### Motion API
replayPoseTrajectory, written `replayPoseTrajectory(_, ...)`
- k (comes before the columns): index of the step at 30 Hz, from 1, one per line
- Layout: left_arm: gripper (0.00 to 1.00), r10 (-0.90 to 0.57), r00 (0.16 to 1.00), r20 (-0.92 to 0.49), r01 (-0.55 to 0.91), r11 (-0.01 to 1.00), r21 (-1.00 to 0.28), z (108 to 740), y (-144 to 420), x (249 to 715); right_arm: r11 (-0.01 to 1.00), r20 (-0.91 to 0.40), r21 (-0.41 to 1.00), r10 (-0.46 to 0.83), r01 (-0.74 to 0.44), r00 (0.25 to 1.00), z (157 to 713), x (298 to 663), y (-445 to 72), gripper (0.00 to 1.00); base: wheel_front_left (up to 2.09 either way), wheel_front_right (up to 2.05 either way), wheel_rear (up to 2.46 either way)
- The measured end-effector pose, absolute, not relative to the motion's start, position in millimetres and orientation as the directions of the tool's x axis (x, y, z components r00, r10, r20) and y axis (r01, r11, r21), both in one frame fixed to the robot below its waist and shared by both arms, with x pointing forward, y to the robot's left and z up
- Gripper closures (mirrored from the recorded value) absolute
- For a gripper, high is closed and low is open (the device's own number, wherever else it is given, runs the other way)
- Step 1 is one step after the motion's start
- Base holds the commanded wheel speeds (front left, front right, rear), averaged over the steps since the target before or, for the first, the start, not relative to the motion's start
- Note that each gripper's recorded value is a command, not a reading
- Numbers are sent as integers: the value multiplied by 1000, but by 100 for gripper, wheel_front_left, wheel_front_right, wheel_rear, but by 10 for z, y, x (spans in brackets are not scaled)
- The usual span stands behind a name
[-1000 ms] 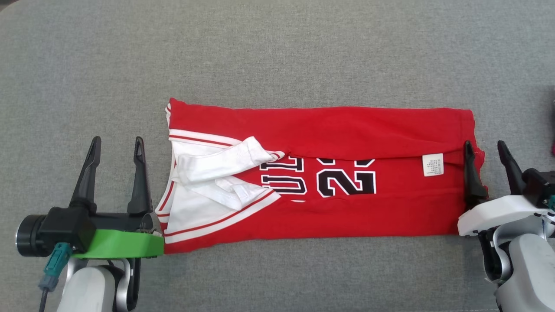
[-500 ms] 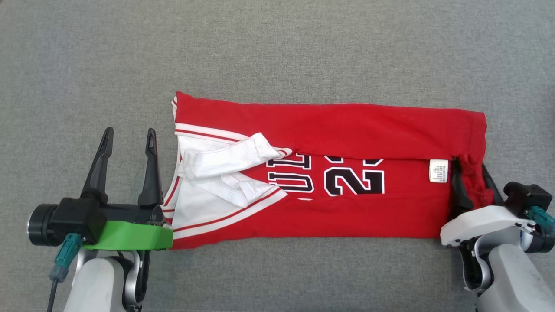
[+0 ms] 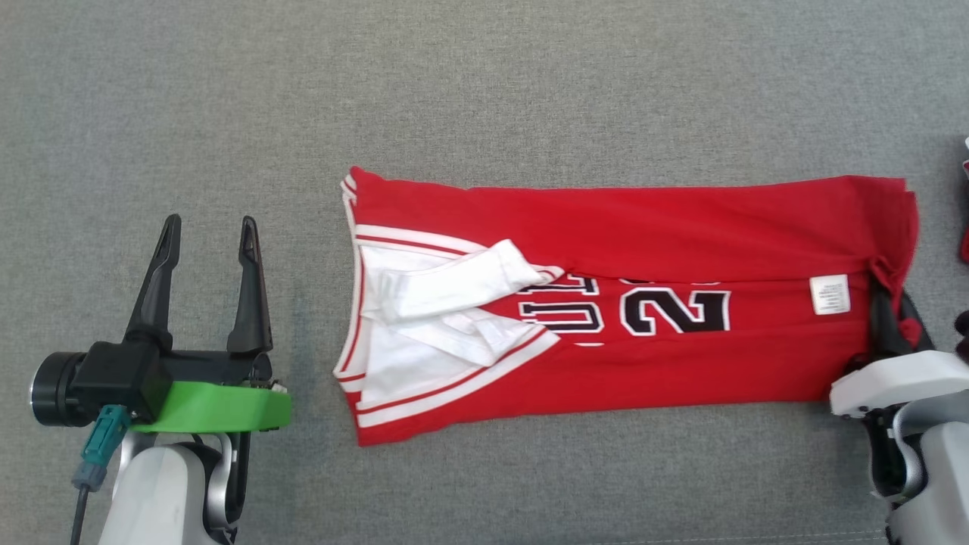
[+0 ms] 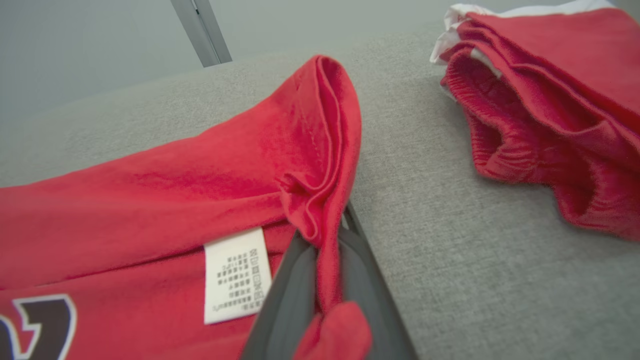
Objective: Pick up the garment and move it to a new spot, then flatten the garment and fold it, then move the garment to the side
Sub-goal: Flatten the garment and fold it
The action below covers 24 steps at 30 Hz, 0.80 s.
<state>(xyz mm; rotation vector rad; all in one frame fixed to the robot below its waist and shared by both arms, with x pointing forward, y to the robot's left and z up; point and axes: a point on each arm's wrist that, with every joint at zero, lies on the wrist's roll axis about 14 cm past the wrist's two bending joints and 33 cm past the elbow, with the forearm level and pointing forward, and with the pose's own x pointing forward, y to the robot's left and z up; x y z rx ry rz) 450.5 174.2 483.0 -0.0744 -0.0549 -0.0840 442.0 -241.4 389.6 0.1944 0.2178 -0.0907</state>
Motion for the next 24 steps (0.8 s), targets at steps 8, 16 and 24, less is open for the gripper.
replayPoseTrajectory(8,0,-85,994,70,90,993,-79,4865,1717,4516,987,-140,111,-102,117,985,4203,4485,-2687,100,0,0,0)
replayPoseTrajectory(16,0,-98,991,88,105,991,-81,4946,1675,4482,975,80,131,170,-179,982,4940,4725,-1699,100,0,0,0)
replayPoseTrajectory(24,0,-95,990,101,103,992,-78,5024,1699,4401,852,124,202,467,-483,875,5223,4528,-456,100,0,0,0)
